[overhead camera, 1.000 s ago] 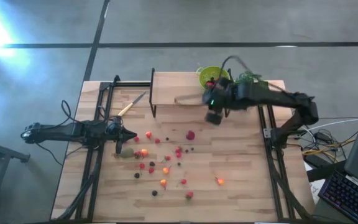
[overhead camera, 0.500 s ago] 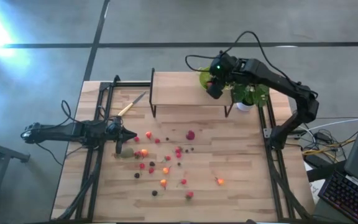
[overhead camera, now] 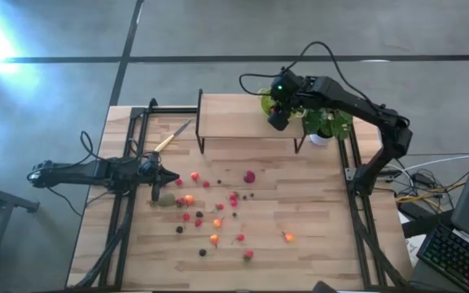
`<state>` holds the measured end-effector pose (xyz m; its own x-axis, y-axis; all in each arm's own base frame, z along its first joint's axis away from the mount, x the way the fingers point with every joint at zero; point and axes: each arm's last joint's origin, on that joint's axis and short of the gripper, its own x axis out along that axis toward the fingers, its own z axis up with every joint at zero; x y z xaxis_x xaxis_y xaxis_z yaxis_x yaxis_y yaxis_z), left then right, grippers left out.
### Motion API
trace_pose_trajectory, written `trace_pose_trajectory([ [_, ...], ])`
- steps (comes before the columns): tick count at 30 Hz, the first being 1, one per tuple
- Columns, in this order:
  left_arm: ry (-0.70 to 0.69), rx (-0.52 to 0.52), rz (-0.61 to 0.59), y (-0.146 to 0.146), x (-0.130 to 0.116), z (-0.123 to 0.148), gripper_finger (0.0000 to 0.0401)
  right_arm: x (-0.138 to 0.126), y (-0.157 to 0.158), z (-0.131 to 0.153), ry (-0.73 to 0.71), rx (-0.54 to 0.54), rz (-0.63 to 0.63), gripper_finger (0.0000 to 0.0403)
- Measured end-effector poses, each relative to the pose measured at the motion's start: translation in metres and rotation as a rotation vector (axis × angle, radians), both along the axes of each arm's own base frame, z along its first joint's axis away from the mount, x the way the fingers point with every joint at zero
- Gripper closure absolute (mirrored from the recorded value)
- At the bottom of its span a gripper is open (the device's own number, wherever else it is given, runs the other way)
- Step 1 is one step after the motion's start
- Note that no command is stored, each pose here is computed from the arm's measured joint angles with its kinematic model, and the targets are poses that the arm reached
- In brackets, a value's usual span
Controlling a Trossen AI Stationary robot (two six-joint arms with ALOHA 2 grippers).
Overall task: Build produce basket
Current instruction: Put the pear into the green basket
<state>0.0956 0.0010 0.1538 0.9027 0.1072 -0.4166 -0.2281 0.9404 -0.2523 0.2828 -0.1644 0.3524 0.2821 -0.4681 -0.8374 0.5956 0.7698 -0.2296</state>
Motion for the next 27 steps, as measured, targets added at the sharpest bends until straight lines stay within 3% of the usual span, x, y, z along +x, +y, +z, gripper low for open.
trace_pose_trajectory([
  [8, 0.0, 0.0, 0.0, 0.0, 0.0, 0.0, 0.038, -0.007, 0.016, 0.009, -0.041, 0.1, 0.077, 0.0241],
  [15, 0.0, 0.0, 0.0, 0.0, 0.0, 0.0, 0.038, -0.004, 0.044, 0.005, -0.044, 0.311, 0.144, 0.0275],
  [19, 0.0, 0.0, 0.0, 0.0, 0.0, 0.0, 0.038, -0.003, 0.066, -0.003, 0.035, 0.418, 0.179, 0.0293],
  [27, 0.0, 0.0, 0.0, 0.0, 0.0, 0.0, 0.038, -0.002, 0.124, -0.024, 0.216, 0.51, 0.24, 0.0326],
])
